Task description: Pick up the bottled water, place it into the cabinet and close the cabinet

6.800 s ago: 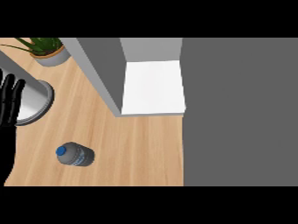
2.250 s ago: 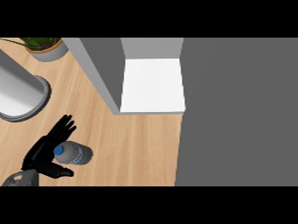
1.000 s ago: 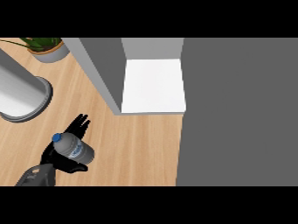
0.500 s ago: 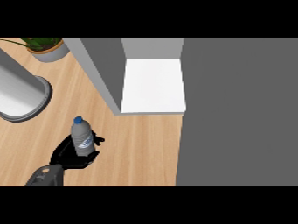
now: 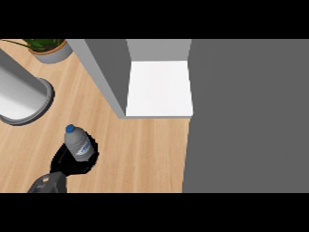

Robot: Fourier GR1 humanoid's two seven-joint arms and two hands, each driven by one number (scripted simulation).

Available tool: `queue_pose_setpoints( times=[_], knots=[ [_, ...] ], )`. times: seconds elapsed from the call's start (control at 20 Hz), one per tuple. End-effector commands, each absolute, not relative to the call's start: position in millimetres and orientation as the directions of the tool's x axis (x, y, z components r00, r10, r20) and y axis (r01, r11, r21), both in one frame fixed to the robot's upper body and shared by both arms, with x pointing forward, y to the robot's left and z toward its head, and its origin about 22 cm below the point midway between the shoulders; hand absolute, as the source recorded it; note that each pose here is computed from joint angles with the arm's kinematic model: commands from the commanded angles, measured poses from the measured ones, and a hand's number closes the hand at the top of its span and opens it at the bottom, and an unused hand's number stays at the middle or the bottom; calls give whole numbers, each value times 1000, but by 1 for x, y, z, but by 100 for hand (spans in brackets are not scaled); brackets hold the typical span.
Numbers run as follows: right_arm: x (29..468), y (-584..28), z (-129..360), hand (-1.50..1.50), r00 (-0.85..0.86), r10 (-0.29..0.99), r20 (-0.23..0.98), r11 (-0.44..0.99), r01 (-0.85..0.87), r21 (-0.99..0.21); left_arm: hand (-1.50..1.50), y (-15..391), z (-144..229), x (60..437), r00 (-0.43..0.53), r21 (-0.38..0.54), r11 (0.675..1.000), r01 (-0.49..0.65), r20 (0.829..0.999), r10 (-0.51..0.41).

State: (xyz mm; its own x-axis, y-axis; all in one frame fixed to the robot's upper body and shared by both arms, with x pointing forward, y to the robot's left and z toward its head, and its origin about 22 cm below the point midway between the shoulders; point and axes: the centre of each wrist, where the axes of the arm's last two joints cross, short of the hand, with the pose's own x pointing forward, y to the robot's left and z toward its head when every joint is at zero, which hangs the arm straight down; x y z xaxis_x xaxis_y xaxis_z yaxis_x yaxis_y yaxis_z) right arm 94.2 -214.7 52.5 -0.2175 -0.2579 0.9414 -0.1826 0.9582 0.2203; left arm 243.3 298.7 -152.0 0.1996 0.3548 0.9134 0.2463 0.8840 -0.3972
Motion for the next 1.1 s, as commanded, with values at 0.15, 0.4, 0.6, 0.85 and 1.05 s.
queue_pose_setpoints(
  times=[0.15,0.4,0.6,0.85,1.05],
  knots=[
    [104,-208,46,-150,-217,-260,941,958,-179,224,150,302,-155,242,4,-487,872,39,873,488],
    [93,-213,49,-150,-212,-261,942,957,-182,225,150,292,-147,255,-44,-558,829,31,828,559],
    [94,-217,48,-150,-220,-256,941,959,-178,219,150,302,-143,249,-6,-573,817,64,819,574],
    [106,-225,35,-150,-208,-268,941,951,-214,224,150,292,-131,254,-1,-560,821,112,826,564],
    [94,-205,51,-150,-202,-255,946,956,-198,215,150,274,-109,260,21,-538,835,112,842,540]
  ],
)
